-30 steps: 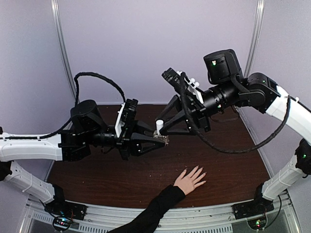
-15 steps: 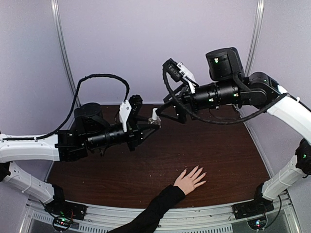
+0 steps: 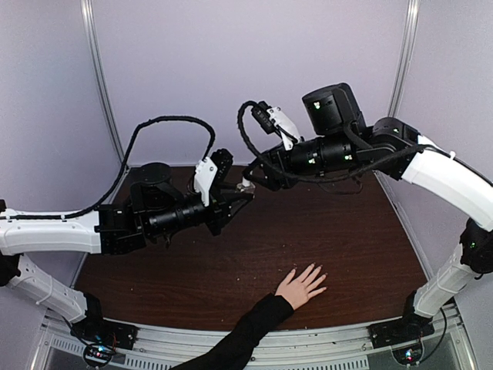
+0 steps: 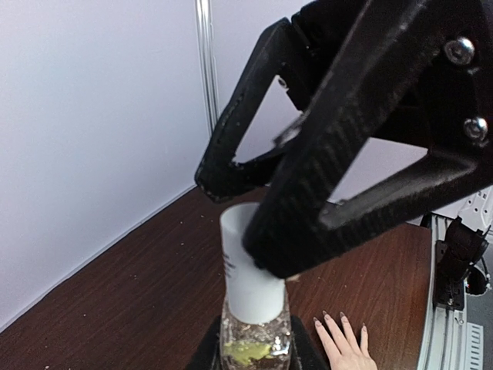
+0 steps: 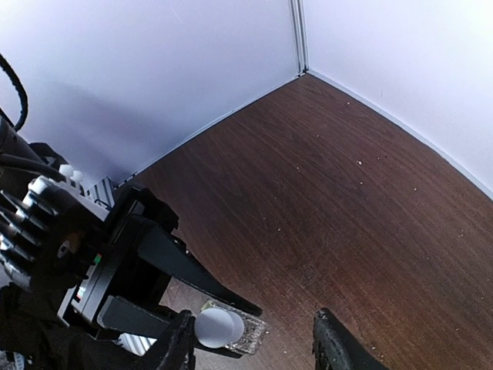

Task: Paint the nails
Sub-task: Unscrew the nail polish bottle cap from the nail polish bottle.

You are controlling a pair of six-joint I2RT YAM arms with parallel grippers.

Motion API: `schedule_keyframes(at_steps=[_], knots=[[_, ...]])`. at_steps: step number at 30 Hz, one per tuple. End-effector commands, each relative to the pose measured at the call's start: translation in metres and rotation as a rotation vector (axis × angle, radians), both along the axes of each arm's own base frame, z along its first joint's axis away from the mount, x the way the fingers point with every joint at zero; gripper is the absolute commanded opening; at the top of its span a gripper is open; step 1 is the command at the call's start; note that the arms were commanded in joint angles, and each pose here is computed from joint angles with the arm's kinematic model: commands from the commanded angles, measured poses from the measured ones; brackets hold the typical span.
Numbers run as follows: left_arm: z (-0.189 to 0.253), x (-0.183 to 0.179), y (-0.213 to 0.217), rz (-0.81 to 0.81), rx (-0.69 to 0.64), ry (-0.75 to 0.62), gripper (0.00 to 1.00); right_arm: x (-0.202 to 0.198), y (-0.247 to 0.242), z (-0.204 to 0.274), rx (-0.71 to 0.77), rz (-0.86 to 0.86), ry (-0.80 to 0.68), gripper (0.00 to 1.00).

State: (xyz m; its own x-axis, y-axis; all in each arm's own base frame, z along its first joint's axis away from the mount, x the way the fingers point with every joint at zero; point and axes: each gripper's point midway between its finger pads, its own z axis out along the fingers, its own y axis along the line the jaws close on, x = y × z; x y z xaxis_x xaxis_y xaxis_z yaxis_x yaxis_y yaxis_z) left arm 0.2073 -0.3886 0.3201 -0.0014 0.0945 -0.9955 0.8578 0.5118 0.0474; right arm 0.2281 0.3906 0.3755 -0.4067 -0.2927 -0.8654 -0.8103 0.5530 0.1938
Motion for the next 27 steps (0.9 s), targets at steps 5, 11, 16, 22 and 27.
schedule_keyframes(at_steps=[5,11,16,22,27], knots=[[0.023,0.007,-0.005,0.028,-0.052,-0.033,0.00,0.012,0.007,-0.003,0.014,-0.059,0.005,0.42],[0.021,0.010,-0.004,0.050,-0.049,-0.029,0.00,0.015,0.008,-0.011,-0.012,-0.071,0.007,0.27],[0.023,0.012,-0.002,0.064,-0.057,-0.029,0.00,0.013,0.010,-0.014,-0.014,-0.054,0.019,0.18],[0.026,0.007,-0.002,0.038,-0.081,-0.028,0.00,0.007,0.013,-0.007,0.007,-0.010,0.004,0.00],[0.031,-0.006,-0.004,-0.036,-0.114,-0.028,0.00,-0.002,0.014,0.005,0.034,0.052,-0.038,0.00]])
